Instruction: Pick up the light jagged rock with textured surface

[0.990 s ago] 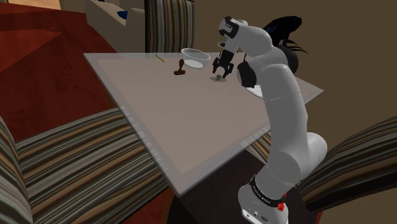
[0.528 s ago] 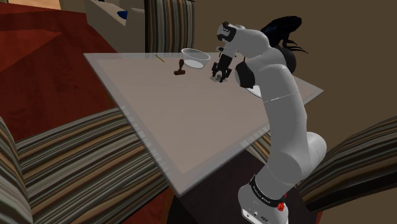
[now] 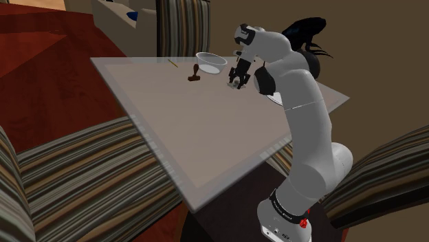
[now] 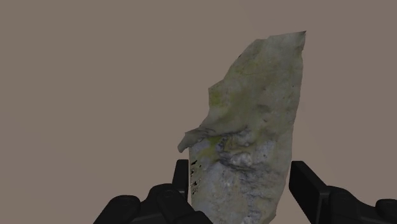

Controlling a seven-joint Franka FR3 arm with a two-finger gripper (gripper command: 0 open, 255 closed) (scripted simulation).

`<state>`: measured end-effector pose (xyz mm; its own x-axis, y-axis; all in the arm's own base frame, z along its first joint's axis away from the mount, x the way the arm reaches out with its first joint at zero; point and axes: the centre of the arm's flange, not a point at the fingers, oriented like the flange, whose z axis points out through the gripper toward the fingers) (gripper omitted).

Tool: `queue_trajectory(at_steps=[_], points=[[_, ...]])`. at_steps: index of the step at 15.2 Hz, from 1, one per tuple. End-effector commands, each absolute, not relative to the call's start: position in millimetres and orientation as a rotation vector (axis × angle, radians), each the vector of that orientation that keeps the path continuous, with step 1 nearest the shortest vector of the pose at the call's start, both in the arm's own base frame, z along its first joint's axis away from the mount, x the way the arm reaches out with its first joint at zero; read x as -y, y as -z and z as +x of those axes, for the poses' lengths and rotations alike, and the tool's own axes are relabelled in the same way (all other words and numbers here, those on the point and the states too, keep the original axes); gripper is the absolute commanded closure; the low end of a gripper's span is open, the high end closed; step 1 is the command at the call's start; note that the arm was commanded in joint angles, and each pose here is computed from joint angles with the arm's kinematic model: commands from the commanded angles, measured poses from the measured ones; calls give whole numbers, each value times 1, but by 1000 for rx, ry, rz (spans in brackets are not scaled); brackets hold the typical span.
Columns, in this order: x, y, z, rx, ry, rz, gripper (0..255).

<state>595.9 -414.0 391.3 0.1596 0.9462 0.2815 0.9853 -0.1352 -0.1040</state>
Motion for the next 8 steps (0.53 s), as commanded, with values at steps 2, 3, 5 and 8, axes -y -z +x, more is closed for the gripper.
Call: queue_trajectory(at_steps=[2,3,5,8], points=[[413,-396,596,1867,213,-2175,255],[414,-401,596,1867,213,-2175,255],[414,-412,596,1867,213,-2175,255],[414,-428,596,1867,213,-2175,255]])
